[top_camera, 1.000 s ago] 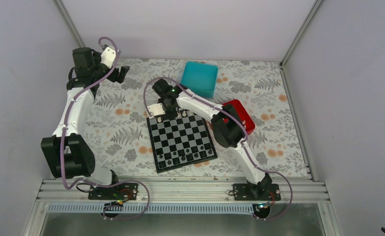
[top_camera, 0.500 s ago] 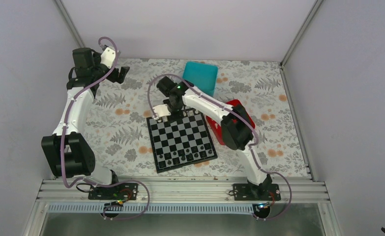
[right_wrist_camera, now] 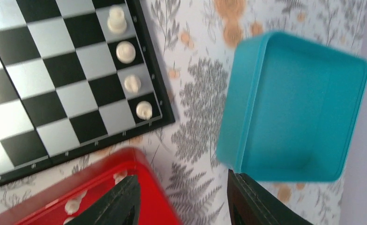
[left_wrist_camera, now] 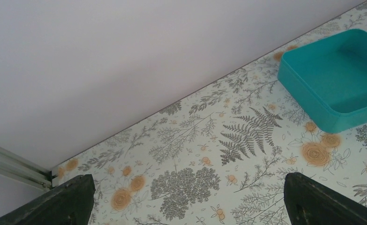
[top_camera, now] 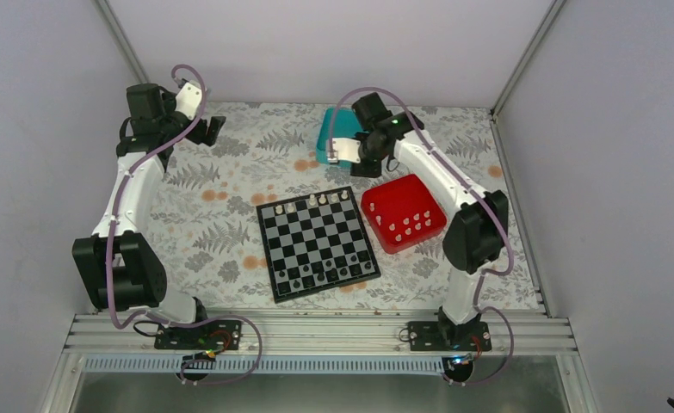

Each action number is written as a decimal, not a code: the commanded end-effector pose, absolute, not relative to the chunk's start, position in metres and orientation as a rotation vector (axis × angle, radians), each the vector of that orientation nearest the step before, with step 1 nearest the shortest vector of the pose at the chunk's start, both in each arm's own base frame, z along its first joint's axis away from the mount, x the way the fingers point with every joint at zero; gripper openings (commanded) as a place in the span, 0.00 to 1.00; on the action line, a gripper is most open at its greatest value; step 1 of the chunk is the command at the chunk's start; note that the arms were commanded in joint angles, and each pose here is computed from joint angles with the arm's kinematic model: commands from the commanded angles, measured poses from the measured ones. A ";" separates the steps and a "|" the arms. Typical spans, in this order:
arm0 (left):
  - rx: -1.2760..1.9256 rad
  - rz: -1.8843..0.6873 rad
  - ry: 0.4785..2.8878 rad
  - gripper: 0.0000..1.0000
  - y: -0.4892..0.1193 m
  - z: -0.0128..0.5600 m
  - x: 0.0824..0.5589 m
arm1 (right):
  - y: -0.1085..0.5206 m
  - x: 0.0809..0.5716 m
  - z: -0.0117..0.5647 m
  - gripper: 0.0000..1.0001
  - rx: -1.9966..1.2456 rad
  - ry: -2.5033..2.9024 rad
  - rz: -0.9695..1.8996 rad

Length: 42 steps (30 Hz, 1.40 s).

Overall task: Set up the chess pieces on the board
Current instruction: Pick up the chess piece from the storage box.

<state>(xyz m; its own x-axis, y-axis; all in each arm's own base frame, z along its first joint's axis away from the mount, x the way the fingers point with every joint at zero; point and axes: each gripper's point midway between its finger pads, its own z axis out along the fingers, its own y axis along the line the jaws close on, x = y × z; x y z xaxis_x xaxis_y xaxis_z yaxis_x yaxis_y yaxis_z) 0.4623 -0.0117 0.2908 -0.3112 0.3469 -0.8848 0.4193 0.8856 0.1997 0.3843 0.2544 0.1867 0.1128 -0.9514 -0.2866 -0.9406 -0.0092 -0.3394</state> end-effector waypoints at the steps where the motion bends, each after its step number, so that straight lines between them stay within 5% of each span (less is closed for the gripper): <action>1: 0.552 -0.047 1.889 1.00 -0.006 0.307 0.460 | 0.204 0.395 0.196 0.50 -1.826 1.966 -0.133; 12: 0.550 -0.080 1.901 1.00 -0.005 0.299 0.463 | 0.086 0.358 0.144 0.50 -1.761 2.282 -0.194; 25: 0.538 -0.075 1.922 1.00 -0.003 0.292 0.467 | 0.120 0.330 0.100 0.50 -1.838 2.230 0.162; 42: 0.537 -0.075 1.932 1.00 -0.002 0.288 0.469 | 0.128 0.310 0.053 0.52 -1.951 2.353 0.215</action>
<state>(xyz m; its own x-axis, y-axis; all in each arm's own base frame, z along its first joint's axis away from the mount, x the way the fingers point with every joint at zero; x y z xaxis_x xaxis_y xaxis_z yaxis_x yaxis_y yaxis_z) 0.4657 -0.0033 0.2832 -0.3351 0.3381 -0.8794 0.4023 0.8954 0.1909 0.3196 0.1236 0.0629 -0.1837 -0.9686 -0.1677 -0.9830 0.1818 0.0270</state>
